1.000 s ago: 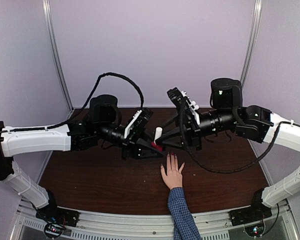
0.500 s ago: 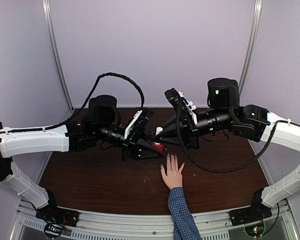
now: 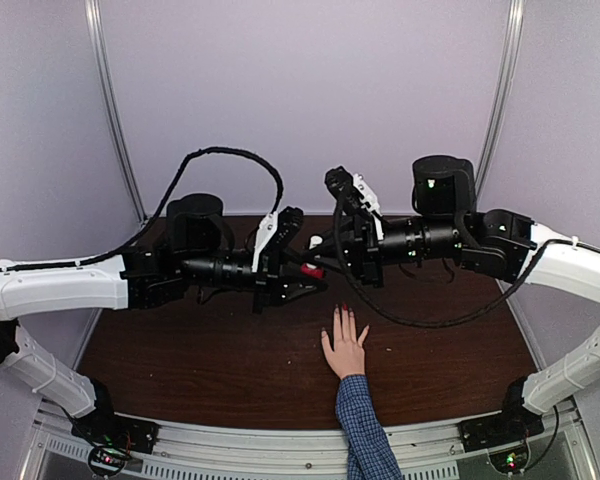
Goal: Paint the nails
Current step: Screw the nail polish bottle cap onto the nail polish bottle.
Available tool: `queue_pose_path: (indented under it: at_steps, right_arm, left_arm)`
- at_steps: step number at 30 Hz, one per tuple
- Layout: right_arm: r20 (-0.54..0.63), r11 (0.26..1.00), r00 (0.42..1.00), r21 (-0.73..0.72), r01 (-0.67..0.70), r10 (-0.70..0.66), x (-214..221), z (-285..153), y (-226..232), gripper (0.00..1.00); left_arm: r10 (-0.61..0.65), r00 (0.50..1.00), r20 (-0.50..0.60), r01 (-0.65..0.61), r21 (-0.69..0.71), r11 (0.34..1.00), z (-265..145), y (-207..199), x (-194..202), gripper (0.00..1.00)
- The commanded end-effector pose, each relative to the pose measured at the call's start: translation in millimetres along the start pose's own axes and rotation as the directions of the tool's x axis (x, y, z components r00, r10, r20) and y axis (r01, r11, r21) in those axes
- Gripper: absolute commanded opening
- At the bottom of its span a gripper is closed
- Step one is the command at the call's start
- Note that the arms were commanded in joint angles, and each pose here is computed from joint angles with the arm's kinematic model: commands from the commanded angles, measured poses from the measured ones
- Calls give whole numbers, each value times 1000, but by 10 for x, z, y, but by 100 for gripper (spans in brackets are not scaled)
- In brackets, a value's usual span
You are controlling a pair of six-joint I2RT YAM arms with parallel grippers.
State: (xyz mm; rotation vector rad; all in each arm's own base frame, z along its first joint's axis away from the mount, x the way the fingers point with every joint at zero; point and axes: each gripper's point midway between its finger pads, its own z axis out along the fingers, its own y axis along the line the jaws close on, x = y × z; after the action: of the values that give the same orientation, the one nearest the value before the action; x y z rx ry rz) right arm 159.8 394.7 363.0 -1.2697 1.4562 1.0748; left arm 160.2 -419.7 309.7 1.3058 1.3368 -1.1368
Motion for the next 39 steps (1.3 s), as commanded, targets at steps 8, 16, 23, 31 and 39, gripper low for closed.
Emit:
queue_pose_path:
  at_steps: [8, 16, 23, 31, 39]
  right_arm:
    - [-23, 964, 991, 238, -120, 129, 144, 60, -410, 0]
    - [22, 885, 981, 429, -182, 191, 306, 118, -779, 0]
    - [50, 809, 972, 546, -220, 230, 414, 97, -1006, 0]
    - [17, 826, 978, 533, -185, 208, 399, 63, -941, 20]
    - [69, 857, 988, 492, -156, 140, 223, -271, -834, 52]
  left_arm:
    - [17, 998, 62, 13, -461, 887, -279, 830, -215, 0]
    - [-13, 998, 60, 46, -591, 805, -280, 1096, -113, 0]
    - [-44, 996, 74, 83, -682, 726, -245, 1229, 1, 0]
    - [-55, 993, 107, 109, -615, 781, -197, 1152, -20, 0]
    - [-52, 994, 95, 82, -353, 932, -148, 772, -60, 0]
